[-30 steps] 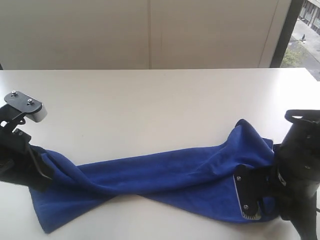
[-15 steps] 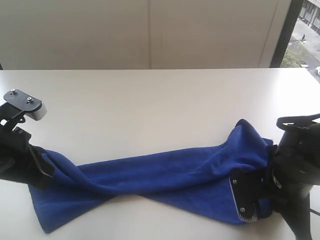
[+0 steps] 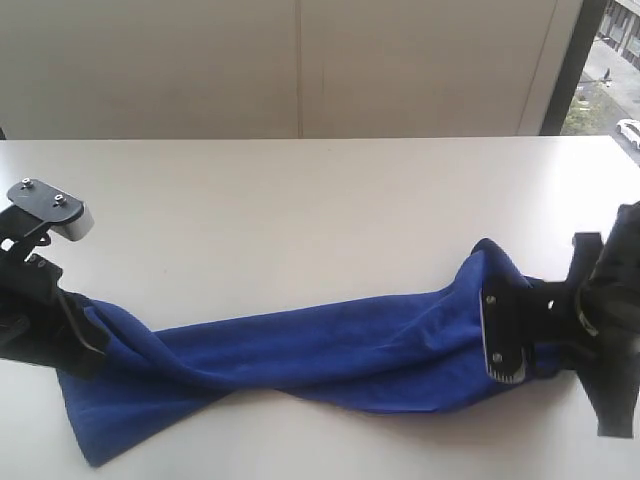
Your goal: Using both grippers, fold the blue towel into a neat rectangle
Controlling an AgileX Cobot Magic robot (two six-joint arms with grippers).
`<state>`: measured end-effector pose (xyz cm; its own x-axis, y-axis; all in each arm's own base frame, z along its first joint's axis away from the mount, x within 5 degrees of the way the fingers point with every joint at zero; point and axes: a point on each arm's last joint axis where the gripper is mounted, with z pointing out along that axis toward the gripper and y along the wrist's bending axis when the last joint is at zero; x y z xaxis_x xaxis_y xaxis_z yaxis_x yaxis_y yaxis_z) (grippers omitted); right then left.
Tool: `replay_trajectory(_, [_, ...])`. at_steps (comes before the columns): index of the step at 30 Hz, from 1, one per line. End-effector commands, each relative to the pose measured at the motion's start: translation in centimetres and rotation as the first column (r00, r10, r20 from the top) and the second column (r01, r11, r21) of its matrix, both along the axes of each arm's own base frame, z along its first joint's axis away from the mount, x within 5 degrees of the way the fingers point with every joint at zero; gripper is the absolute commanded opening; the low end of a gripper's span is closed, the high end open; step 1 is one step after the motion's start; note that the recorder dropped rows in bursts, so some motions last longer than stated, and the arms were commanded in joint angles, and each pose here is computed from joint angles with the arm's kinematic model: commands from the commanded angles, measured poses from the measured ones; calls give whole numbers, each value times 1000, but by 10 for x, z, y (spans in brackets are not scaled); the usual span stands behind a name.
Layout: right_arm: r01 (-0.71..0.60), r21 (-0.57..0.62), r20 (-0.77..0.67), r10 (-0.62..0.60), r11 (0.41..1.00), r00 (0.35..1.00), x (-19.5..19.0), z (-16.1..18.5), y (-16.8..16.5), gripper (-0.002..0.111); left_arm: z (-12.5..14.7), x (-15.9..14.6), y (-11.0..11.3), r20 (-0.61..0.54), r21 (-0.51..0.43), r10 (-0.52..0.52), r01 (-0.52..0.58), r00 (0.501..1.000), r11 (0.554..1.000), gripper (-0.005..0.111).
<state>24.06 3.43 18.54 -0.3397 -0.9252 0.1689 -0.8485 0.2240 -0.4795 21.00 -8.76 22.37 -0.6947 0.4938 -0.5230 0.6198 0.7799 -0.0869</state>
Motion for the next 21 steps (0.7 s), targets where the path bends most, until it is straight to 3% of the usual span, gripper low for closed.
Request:
replay_trajectory(1, [120, 39, 210, -126, 992, 970, 8, 28, -4, 0, -2, -4, -2, -38, -24, 0, -1, 999, 1000, 0])
replay_trajectory(11, [256, 138, 494, -290, 957, 819, 52, 44, -2, 0, -1, -4, -3, -45, -34, 2, -4, 999, 999, 0])
replay_trajectory(18, [241, 96, 612, -248, 966, 751, 108, 45, 9, 0, 0, -4, -6, -59, -88, 33, -38, 998, 995, 0])
replay_trajectory(21, [260, 73, 656, -243, 963, 715, 141, 45, 12, 0, 1, -4, -7, -45, -82, -1, -3, 999, 997, 0])
